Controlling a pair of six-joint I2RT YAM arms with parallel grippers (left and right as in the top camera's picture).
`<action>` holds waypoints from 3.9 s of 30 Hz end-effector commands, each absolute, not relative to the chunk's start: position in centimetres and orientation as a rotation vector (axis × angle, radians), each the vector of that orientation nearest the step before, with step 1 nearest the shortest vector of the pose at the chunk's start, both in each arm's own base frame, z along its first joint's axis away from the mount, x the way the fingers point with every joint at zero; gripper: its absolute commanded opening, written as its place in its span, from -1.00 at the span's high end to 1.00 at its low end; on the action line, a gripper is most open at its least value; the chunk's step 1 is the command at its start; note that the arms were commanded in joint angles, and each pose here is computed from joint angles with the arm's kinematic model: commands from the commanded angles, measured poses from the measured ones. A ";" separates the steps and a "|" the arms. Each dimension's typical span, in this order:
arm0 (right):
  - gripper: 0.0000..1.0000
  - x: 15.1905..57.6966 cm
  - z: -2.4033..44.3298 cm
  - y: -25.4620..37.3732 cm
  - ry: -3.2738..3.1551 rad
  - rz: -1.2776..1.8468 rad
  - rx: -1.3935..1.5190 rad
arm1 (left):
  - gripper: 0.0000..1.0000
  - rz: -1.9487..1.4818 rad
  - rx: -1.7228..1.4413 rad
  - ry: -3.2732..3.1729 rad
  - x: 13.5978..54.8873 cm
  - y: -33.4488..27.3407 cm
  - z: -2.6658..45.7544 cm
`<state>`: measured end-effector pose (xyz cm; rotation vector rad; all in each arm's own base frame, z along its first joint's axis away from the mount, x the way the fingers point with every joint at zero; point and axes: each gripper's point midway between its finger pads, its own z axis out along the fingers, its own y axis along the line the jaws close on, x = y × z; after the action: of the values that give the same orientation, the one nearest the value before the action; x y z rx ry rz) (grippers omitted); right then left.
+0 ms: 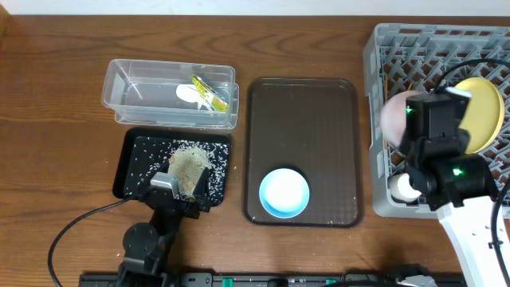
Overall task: Sort waste into correct bins and load items into the dishwasher rack
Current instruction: 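Lift the pink bowl and set it upright in the dish rack, then release the pink bowl and move the right gripper to the blue bowl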
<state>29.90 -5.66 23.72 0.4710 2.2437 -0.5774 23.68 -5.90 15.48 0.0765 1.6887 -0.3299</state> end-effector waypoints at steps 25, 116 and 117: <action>0.98 35.9 21.7 -9.7 2.172 -1.459 0.113 | -0.86 -0.310 0.080 1.722 23.8 -5.7 14.0; 0.48 32.6 12.8 0.5 2.501 -1.128 -0.236 | -0.86 -0.310 0.080 1.721 23.8 -5.7 14.0; 0.46 32.4 12.6 1.0 2.517 -1.085 -0.234 | -0.86 -0.310 0.080 1.721 23.8 -5.7 14.0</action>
<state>32.81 -0.81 13.22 -0.3140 2.4692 -1.2700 23.68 -5.90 15.48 0.0765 1.6887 -0.3299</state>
